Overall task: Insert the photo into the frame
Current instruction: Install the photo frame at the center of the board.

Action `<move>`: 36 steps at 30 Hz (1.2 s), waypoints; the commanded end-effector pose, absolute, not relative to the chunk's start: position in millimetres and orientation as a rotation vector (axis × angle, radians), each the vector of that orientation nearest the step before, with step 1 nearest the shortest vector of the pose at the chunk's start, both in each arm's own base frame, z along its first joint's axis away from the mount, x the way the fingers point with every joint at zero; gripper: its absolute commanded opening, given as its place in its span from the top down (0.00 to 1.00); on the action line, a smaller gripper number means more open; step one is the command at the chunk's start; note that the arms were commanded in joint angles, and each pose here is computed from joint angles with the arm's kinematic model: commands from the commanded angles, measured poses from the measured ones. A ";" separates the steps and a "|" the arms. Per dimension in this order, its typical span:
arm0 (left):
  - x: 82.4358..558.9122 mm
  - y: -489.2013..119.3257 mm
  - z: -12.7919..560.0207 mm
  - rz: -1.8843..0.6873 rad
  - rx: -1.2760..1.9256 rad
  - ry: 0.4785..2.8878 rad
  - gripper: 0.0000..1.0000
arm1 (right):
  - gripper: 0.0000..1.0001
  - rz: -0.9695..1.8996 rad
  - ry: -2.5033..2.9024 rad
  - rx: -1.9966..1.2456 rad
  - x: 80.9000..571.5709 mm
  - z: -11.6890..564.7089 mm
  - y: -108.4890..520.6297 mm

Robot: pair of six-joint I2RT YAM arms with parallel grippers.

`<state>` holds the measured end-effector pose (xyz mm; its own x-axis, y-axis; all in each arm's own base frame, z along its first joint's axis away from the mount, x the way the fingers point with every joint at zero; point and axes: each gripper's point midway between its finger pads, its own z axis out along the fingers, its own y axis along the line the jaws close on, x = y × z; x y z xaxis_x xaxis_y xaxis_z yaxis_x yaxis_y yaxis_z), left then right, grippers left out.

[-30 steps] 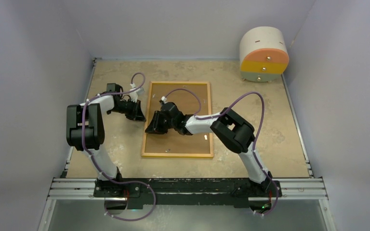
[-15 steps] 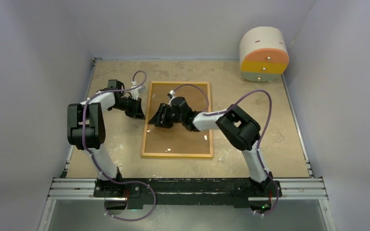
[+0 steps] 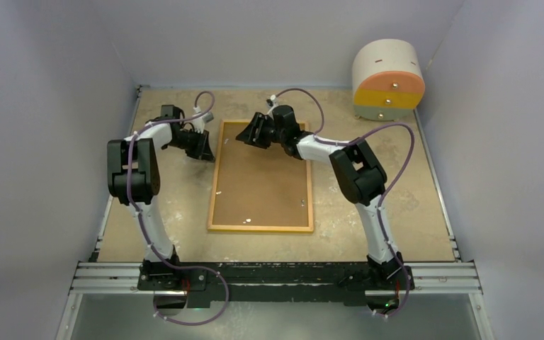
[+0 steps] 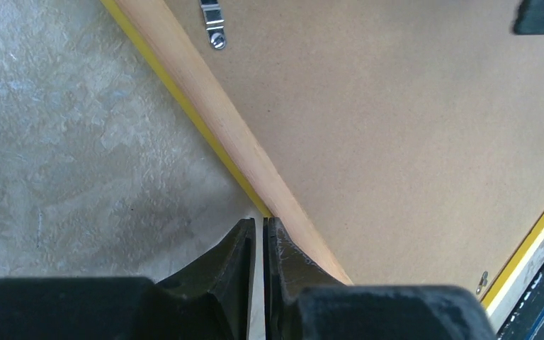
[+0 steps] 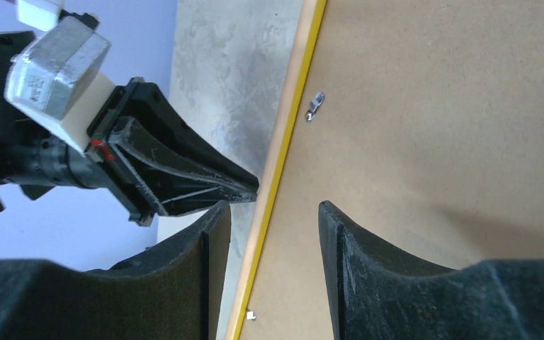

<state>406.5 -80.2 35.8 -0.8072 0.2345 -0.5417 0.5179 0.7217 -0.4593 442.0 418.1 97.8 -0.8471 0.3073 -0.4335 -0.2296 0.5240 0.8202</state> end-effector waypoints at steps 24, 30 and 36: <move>395.7 -105.6 15.9 -0.968 0.597 2.478 0.99 | 0.55 1.346 2.321 0.008 471.2 38.7 478.4; 394.7 -105.7 14.7 -0.963 0.601 2.480 0.99 | 0.55 1.394 2.335 -0.001 462.4 36.0 488.4; 392.5 -106.2 14.6 -0.963 0.608 2.478 0.99 | 0.56 1.403 2.341 -0.005 460.8 32.4 491.8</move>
